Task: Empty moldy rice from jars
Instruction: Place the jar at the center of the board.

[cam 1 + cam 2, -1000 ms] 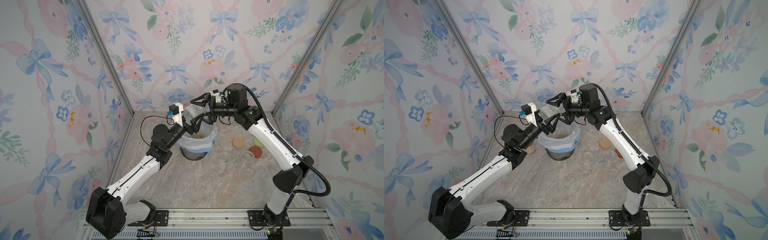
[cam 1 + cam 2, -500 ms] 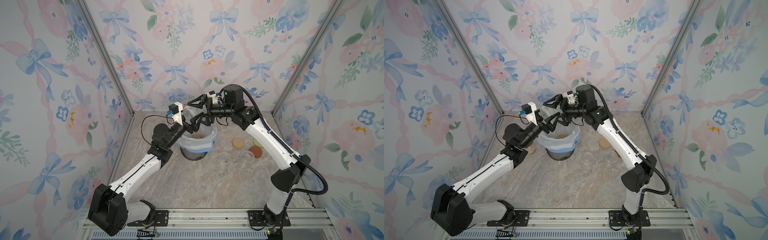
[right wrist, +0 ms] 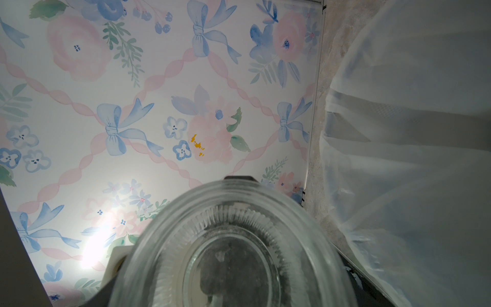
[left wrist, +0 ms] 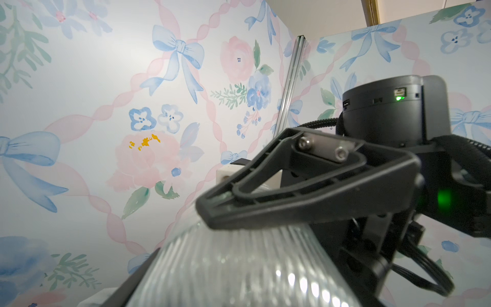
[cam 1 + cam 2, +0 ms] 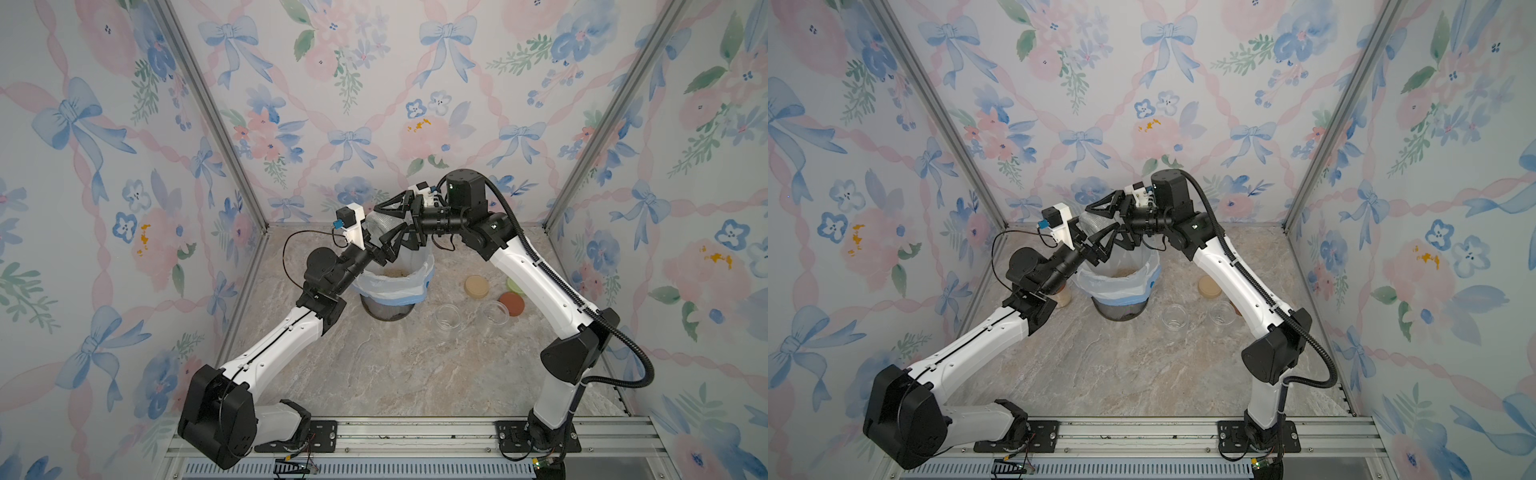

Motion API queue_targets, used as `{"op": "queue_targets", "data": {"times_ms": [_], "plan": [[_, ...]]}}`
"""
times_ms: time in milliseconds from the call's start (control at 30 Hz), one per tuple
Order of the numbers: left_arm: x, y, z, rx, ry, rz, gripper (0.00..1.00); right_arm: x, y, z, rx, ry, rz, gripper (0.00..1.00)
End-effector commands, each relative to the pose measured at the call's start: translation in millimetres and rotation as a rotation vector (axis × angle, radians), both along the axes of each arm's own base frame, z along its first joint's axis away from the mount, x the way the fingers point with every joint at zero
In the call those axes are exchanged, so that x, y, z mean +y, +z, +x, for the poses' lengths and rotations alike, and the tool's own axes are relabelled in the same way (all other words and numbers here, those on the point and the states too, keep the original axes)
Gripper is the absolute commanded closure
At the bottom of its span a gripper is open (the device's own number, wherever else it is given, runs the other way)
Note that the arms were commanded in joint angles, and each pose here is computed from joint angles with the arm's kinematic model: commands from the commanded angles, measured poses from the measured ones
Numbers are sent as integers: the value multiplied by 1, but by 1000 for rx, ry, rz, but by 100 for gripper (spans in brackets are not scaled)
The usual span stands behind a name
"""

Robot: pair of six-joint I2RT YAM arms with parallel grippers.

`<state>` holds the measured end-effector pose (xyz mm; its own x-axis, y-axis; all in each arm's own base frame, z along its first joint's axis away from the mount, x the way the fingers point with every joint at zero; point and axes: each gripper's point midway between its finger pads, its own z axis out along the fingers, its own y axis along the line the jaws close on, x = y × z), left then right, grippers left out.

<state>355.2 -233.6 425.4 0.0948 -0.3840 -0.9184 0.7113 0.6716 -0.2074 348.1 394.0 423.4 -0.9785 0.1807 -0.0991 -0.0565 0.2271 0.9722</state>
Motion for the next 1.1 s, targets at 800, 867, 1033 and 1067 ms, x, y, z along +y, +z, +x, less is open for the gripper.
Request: {"op": "queue_targets", "data": {"times_ms": [800, 867, 1033, 1067], "plan": [[23, 22, -39, -40, -35, -43, 2, -51, 7, 35, -247, -113, -212, 100], [25, 21, -44, -30, -31, -24, 2, -62, 3, 37, -274, -132, -261, 100], [29, 14, -54, -10, -29, 30, 2, -88, -9, 34, -344, -169, -404, 100], [29, 12, -56, -3, -30, 43, 2, -94, -12, 32, -355, -174, -438, 100]]}}
